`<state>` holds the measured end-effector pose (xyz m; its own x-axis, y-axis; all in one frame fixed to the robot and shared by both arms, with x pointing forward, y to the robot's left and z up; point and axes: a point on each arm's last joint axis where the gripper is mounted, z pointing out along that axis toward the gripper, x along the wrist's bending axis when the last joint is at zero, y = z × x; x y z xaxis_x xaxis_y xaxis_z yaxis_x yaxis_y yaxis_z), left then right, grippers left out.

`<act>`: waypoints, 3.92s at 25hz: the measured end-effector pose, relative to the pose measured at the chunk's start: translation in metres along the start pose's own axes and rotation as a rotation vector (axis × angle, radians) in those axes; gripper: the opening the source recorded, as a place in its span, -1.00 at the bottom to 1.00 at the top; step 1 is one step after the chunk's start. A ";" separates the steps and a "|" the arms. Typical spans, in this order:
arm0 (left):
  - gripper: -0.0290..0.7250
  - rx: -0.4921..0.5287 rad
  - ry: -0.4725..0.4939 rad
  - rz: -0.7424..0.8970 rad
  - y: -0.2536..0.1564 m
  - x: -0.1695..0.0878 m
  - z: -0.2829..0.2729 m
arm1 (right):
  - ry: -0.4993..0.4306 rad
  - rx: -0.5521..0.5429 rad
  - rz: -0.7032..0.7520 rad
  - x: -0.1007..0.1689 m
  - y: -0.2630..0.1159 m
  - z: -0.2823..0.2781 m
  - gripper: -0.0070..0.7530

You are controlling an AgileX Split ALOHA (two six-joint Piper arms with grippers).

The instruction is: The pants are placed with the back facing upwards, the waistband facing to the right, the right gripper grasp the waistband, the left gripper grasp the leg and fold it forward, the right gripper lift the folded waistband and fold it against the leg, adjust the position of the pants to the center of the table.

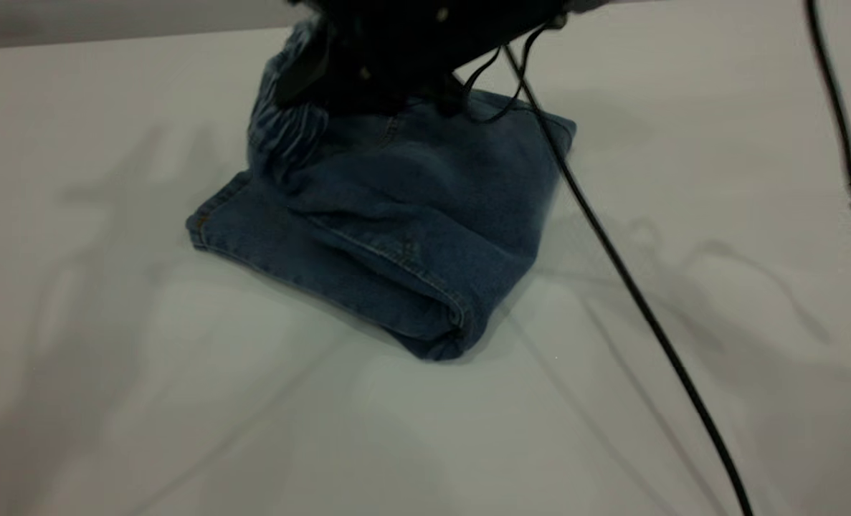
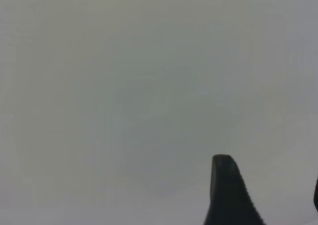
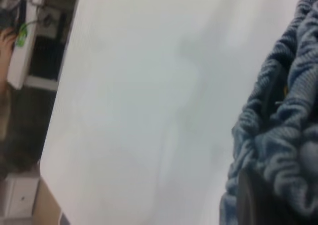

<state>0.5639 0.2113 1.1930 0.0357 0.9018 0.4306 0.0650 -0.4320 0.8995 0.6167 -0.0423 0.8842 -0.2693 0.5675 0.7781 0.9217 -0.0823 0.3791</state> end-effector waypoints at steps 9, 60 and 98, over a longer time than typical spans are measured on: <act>0.07 -0.011 -0.017 0.000 0.001 -0.002 0.000 | 0.009 0.011 0.031 0.003 -0.003 0.003 -0.44; 0.06 -0.184 0.037 -0.091 0.045 0.039 -0.072 | -0.750 0.131 -0.316 0.091 0.010 0.041 0.11; 0.06 -0.270 0.054 -0.117 0.056 0.058 -0.108 | -0.770 0.063 0.316 0.019 -0.016 0.094 0.11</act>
<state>0.4621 0.2395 1.2761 -0.0104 0.9474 0.3198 -0.2029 -0.3151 0.9271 0.6236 0.0466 0.8457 0.2496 0.9288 0.2739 0.9419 -0.2986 0.1541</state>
